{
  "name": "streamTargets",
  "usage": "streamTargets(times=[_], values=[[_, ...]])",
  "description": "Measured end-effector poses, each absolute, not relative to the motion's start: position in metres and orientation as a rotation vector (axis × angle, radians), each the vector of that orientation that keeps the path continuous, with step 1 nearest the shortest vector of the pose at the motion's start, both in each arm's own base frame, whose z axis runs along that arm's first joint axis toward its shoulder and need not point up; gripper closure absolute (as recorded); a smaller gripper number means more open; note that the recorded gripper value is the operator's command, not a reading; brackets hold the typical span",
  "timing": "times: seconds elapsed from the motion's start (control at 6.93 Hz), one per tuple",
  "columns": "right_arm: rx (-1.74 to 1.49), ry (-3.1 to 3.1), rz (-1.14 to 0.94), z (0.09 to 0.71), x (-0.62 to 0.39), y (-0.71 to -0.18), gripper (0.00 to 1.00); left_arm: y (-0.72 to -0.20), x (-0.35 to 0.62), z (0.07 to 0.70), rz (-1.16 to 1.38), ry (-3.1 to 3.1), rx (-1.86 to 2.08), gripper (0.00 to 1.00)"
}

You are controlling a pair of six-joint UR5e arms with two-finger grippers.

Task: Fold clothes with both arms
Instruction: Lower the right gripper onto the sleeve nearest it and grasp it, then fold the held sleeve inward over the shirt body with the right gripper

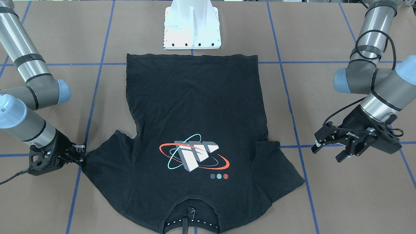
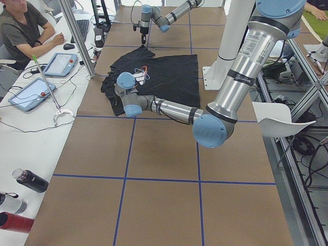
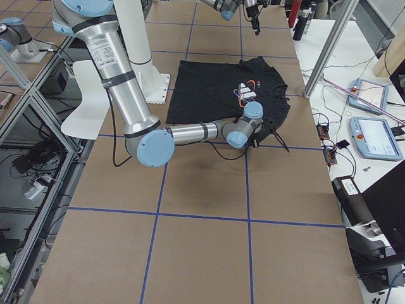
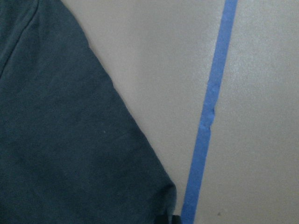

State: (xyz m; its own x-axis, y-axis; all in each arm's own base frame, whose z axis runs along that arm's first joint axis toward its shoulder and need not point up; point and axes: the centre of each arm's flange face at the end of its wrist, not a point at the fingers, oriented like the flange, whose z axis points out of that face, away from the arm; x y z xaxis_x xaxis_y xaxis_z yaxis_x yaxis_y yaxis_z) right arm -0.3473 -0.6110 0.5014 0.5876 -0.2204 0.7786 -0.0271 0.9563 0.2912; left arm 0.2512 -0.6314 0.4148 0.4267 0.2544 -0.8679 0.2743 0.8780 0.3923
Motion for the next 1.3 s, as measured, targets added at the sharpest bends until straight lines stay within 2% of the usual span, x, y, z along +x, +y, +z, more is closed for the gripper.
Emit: streamTargets(times=[0.29, 0.72, 1.3], values=[[0.293, -0.976, -0.12, 0.482, -0.341, -0.619, 1.0, -0.632, 0.251, 0.414, -0.012, 1.146, 0.528, 0.01], [0.306, -1.073, -0.104, 0.397, -0.365, -0.639, 1.0, -0.632, 0.25, 0.416, -0.014, 1.143, 0.527, 0.01], [0.28, -1.026, 0.024, 0.296, -0.445, -0.674, 1.0, -0.632, 0.249, 0.417, -0.013, 1.143, 0.528, 0.01]])
